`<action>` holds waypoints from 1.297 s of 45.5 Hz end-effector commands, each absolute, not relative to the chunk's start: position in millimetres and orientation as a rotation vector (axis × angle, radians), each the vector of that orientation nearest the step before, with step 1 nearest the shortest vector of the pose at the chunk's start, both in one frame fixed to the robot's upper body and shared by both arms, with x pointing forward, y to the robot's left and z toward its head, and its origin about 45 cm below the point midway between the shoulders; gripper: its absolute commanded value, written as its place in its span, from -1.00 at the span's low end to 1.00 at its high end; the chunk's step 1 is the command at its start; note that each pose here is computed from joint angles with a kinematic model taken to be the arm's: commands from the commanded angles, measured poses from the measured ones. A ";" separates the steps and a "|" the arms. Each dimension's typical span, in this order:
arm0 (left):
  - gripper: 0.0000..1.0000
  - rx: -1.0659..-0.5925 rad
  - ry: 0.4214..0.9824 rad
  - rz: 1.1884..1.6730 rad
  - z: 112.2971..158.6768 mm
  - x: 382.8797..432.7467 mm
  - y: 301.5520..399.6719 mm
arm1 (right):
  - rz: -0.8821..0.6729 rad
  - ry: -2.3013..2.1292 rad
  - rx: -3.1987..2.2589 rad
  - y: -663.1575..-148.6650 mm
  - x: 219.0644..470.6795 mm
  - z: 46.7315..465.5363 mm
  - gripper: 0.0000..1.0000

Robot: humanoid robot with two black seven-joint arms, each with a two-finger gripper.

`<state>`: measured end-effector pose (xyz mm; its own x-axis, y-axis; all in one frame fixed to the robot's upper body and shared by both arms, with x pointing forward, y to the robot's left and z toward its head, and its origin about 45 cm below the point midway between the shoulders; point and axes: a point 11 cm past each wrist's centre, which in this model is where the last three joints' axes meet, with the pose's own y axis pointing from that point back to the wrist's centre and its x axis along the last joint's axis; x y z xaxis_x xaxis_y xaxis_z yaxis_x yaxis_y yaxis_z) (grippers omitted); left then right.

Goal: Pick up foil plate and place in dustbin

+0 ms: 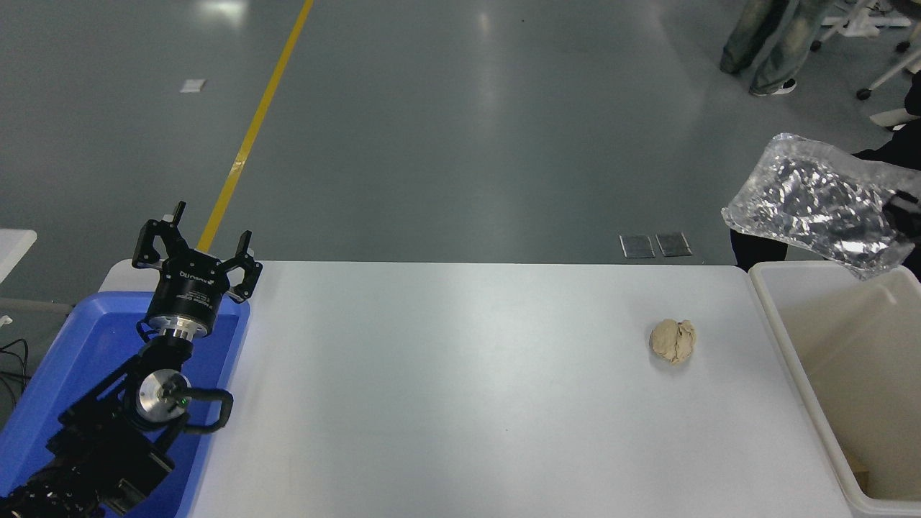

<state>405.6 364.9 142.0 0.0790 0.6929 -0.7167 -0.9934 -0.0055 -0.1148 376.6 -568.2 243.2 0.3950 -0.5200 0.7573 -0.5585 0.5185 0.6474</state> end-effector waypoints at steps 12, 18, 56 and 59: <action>0.96 -0.712 0.538 1.436 142.0 405.6 365.1 | 0.086 -1.327 0.854 -610.9 305.3 159.6 -1.00; 0.96 -0.713 0.538 1.435 142.3 405.8 364.7 | 0.082 -1.339 0.841 -611.9 296.3 144.4 -1.00; 0.96 -0.712 0.538 1.436 142.0 405.6 365.1 | 0.012 -1.366 0.877 -589.2 269.0 80.5 -1.00; 0.96 -0.713 0.538 1.435 142.3 405.8 364.7 | 0.006 -1.366 0.873 -590.8 266.0 79.7 -0.99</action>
